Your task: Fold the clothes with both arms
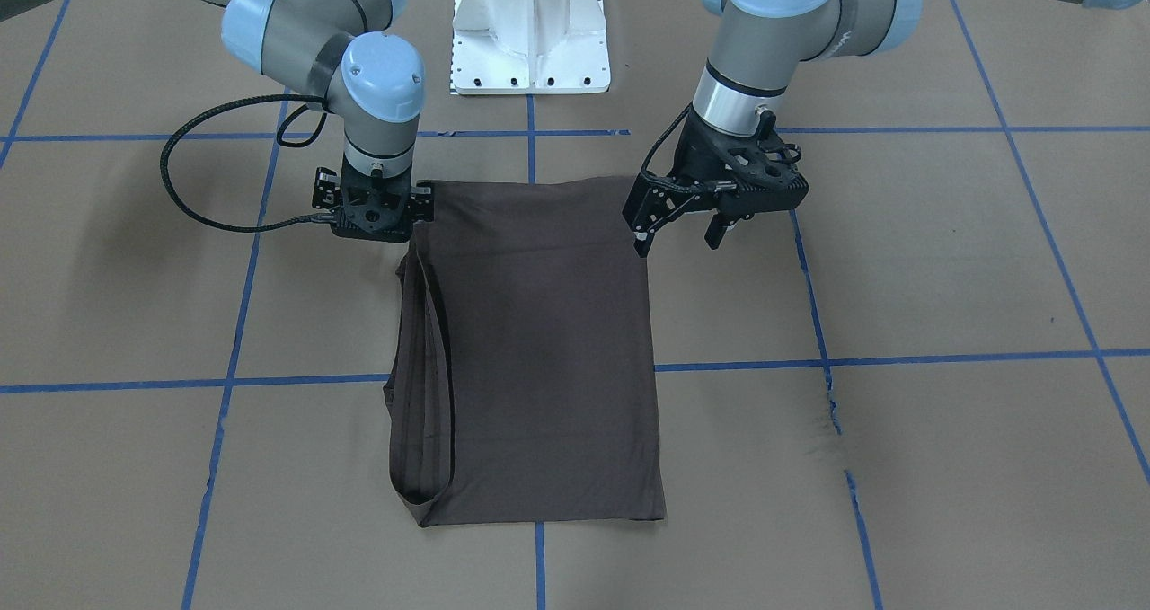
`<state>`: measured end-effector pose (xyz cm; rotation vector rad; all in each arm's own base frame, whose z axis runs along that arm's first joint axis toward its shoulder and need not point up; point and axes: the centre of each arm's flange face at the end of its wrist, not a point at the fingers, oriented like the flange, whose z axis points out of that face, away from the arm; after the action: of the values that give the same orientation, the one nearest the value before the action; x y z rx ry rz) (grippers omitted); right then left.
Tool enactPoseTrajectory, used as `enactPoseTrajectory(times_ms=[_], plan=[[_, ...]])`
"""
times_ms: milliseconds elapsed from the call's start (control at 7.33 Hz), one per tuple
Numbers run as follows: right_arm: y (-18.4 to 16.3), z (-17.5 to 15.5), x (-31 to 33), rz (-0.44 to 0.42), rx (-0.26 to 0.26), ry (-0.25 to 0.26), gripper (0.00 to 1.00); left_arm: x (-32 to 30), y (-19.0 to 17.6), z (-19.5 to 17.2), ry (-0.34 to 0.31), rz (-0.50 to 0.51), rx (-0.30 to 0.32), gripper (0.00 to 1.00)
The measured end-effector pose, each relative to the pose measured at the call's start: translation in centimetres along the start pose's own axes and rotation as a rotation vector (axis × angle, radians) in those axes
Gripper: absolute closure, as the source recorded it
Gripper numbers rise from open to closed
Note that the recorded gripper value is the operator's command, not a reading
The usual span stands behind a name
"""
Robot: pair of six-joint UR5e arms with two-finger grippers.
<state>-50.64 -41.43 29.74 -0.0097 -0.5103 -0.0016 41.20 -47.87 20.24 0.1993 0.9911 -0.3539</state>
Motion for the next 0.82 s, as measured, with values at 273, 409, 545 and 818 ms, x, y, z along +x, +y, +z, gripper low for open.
enactPoseTrajectory(times_ms=[273, 409, 545, 818], plan=[[-3.0, -1.5, -1.3, -0.007, 0.045, -0.048, 0.0, 0.1, 0.0, -0.1, 0.002, 0.001, 0.0, 0.0], [-5.5, -1.3, -2.9, 0.0, 0.065, -0.067, 0.0, 0.1, 0.0, -0.1, 0.003, 0.003, -0.001, 0.0], [-7.8, -0.9, -4.6, 0.007, 0.077, -0.077, 0.0, 0.1, 0.1, -0.2, 0.004, 0.005, -0.001, 0.0], [-10.4, 0.2, -6.2, 0.014, 0.083, -0.073, 0.0, 0.1, 0.1, -0.3, 0.006, 0.006, -0.002, 0.0]])
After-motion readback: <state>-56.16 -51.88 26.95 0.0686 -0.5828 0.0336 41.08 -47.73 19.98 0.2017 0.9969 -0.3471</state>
